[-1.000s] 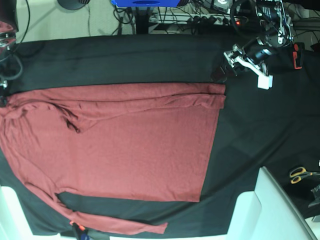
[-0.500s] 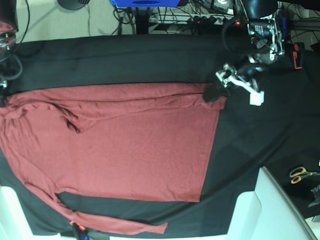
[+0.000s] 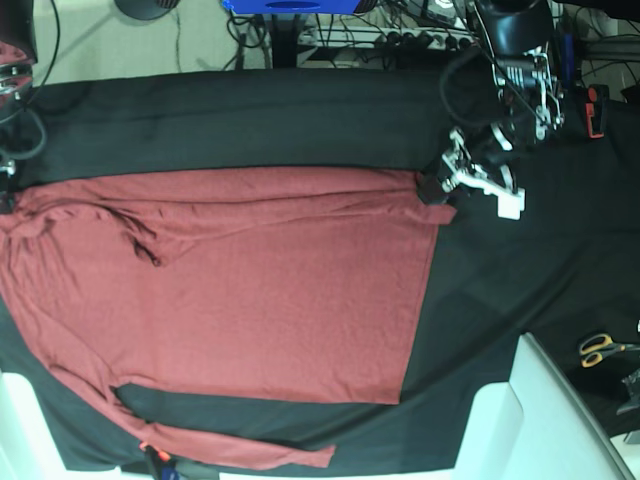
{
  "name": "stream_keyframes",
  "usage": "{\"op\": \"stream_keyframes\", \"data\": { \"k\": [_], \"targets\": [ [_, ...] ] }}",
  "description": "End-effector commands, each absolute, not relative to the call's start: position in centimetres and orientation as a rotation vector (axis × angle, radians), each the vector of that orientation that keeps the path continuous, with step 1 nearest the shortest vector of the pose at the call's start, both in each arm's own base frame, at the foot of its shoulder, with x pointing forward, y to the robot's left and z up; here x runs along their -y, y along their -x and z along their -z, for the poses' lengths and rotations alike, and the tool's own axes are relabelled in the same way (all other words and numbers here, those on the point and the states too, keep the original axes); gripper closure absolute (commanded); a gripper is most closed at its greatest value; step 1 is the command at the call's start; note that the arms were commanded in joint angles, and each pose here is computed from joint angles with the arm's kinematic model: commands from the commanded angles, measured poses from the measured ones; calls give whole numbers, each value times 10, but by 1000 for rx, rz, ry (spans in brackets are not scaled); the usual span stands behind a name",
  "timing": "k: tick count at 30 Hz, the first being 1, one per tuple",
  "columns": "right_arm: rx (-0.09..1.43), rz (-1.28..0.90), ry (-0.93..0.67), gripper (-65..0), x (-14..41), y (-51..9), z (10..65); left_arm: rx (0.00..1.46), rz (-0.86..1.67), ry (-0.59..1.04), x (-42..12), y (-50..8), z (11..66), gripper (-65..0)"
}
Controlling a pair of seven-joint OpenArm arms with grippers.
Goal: Fold the T-shirt properly
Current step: 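Grasp the shirt's shoulder corner with the left gripper and drag it outward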
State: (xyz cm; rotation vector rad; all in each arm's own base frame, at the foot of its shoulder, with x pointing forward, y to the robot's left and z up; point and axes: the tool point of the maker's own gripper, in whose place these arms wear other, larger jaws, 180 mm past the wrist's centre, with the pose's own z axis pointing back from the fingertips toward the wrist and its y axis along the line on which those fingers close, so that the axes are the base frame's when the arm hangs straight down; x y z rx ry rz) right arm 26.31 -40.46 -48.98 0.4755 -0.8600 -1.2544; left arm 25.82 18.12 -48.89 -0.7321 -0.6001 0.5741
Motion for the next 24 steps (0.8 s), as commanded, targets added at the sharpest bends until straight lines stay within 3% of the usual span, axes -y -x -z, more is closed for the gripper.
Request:
{"op": "stream_keyframes", "data": {
  "k": [1,9,15,24],
  "targets": [
    [915,1236,-465,-2,420,-271,474,591,-593,718,-185,-258,491,0],
    [901,1164,-417,-2,433,-253,461,646,-534,657,-201,-244,470,0],
    [886,1045,-339,-2,427,-237,441,568,-452,651,-197,-226,464,0],
    [860,972,-259,-2,410,-214,429,593,-427,576,-221,-205,450,0]
  ]
}}
